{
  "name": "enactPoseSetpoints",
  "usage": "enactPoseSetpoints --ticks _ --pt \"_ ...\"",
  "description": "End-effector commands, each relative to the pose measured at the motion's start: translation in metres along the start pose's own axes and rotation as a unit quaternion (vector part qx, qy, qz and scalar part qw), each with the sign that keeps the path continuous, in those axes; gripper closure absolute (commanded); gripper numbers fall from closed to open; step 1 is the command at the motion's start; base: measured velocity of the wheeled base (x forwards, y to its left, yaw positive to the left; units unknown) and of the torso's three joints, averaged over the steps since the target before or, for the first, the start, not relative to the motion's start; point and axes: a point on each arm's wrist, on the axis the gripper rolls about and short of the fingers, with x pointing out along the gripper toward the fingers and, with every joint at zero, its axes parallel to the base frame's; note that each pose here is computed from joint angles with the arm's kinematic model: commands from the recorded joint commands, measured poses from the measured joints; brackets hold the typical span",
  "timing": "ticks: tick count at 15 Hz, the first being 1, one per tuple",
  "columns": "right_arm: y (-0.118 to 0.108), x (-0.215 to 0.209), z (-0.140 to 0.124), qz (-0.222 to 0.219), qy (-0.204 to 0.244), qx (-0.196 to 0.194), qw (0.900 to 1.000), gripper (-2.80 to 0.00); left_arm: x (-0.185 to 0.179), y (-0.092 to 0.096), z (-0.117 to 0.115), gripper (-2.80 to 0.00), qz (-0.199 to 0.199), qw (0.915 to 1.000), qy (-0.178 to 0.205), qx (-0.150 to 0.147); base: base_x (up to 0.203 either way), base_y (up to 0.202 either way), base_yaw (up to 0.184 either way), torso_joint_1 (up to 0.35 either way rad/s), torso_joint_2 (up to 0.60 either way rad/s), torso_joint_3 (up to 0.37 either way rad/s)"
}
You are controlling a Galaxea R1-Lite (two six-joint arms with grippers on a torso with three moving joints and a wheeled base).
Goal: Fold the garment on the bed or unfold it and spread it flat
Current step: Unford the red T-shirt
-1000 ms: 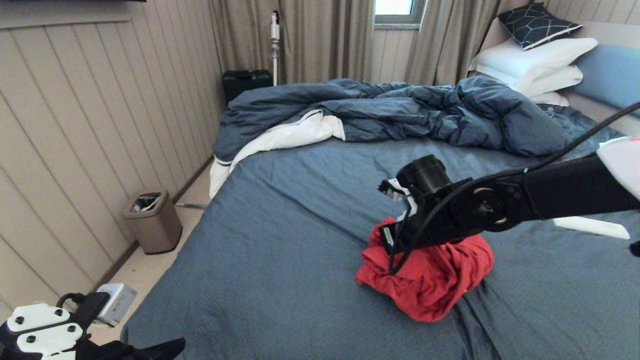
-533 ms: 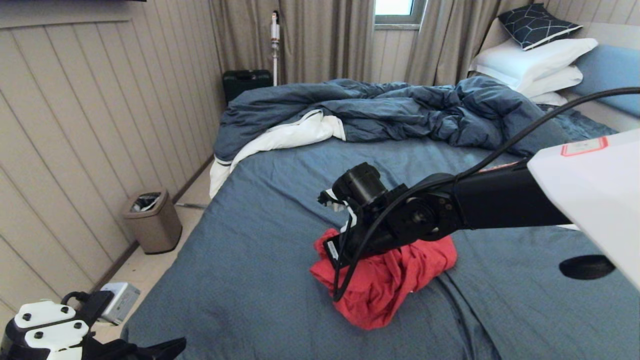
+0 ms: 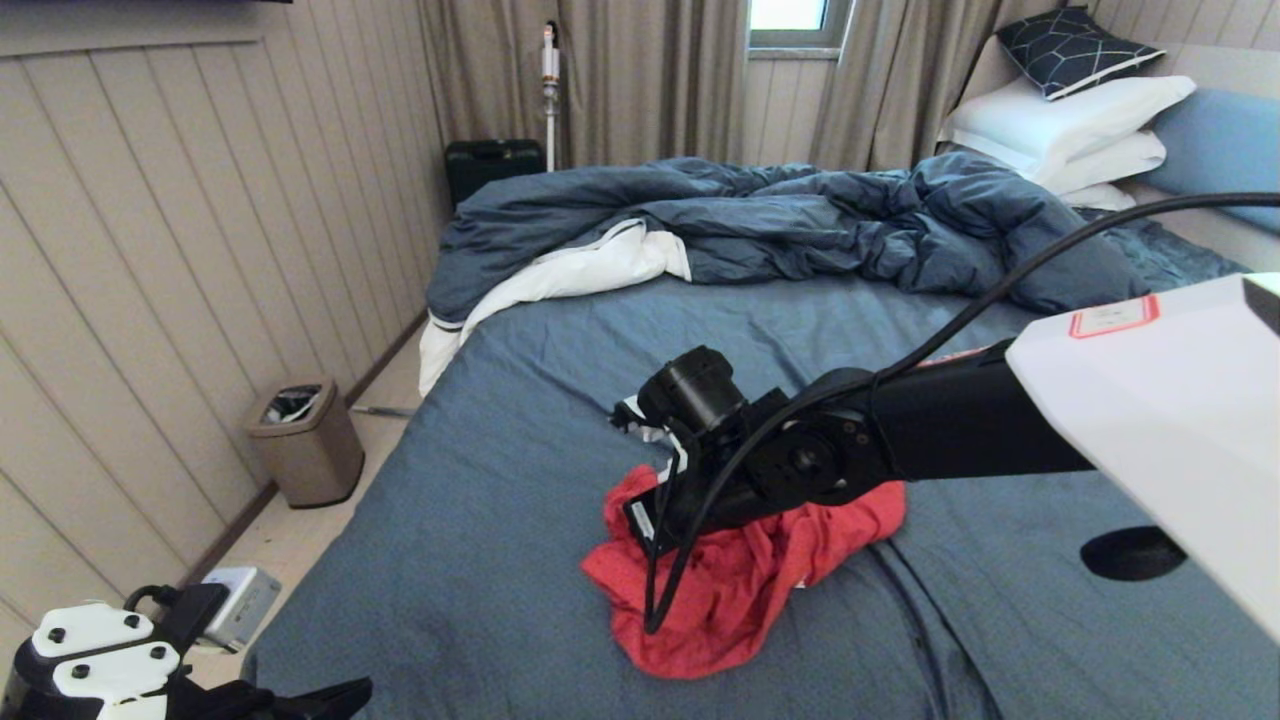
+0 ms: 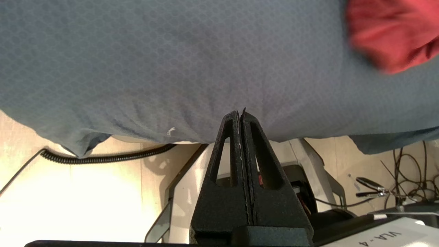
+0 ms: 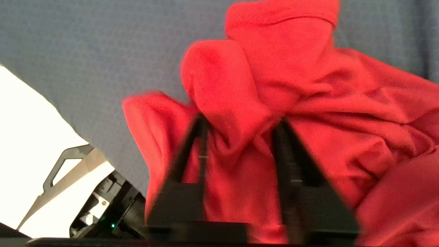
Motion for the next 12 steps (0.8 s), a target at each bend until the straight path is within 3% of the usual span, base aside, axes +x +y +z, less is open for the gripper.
enactPoseSetpoints --ticks 1,7,8,12 --pt "-0.002 -0.007 0.003 -0.001 -0.008 0.002 1.000 -2.80 0.001 0.000 0.000 0.00 0.001 1.0000 0.000 -0.001 0.000 0.000 0.000 0.000 0.00 0.000" --pt "-0.019 -0.033 0.011 -0.012 -0.035 0.022 0.999 -2.80 0.000 -0.001 0.002 0.00 -0.001 1.0000 -0.004 -0.003 0.000 0.000 0.000 0.000 0.00 0.000" --pt "-0.034 -0.047 0.012 -0.026 -0.045 0.038 0.998 0.00 0.001 -0.001 0.003 0.00 -0.001 1.0000 -0.006 -0.002 0.000 0.000 0.000 0.000 0.00 0.000" --pt "-0.087 -0.087 -0.017 -0.088 -0.039 0.094 0.991 0.00 0.005 -0.011 0.021 0.00 -0.008 0.9997 -0.025 0.002 0.000 0.000 0.000 0.000 0.00 0.000"
